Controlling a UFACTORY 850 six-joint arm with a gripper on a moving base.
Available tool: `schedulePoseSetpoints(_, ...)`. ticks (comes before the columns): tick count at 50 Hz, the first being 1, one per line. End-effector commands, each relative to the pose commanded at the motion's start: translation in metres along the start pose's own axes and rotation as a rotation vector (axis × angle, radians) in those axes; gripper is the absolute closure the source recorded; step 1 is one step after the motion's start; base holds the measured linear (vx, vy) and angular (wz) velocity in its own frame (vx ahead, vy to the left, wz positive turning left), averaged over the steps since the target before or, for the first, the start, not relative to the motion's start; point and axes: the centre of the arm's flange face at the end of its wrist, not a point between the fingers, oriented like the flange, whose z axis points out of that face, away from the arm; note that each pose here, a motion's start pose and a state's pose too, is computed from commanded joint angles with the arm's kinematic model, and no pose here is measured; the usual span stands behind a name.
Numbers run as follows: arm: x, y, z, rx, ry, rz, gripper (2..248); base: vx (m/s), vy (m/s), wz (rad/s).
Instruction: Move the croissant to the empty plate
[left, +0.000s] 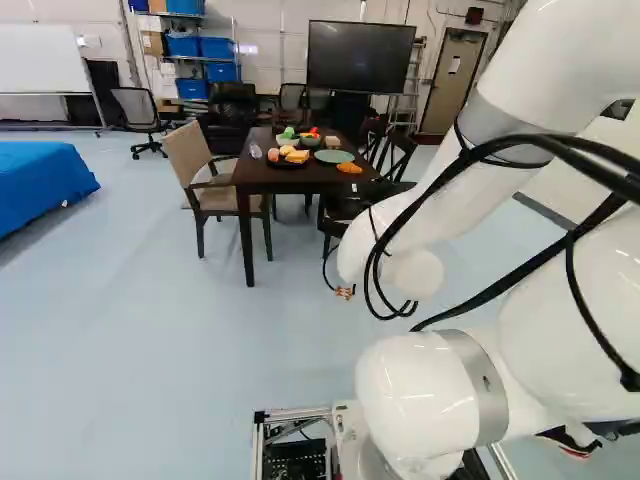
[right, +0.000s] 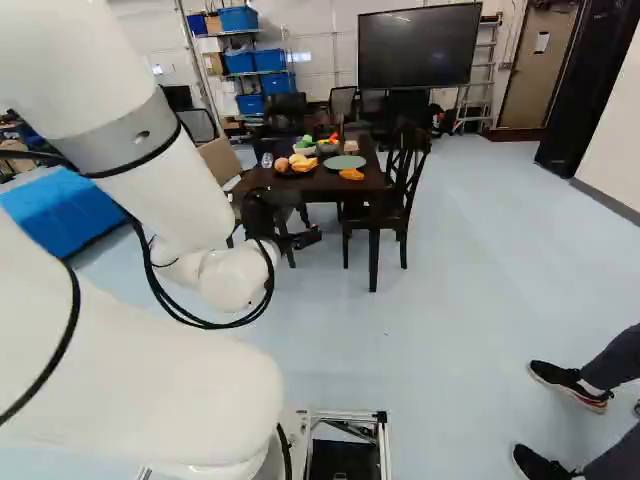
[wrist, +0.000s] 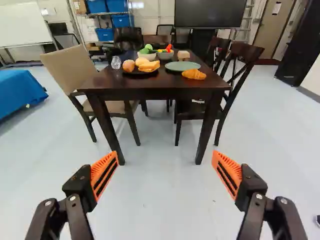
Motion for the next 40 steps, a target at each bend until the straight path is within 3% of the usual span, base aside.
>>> schedulePoseSetpoints(40, 0.0, 0.0, 0.0, 0.0, 0.0, 0.0, 3, 0.149, -0.002, -0.017)
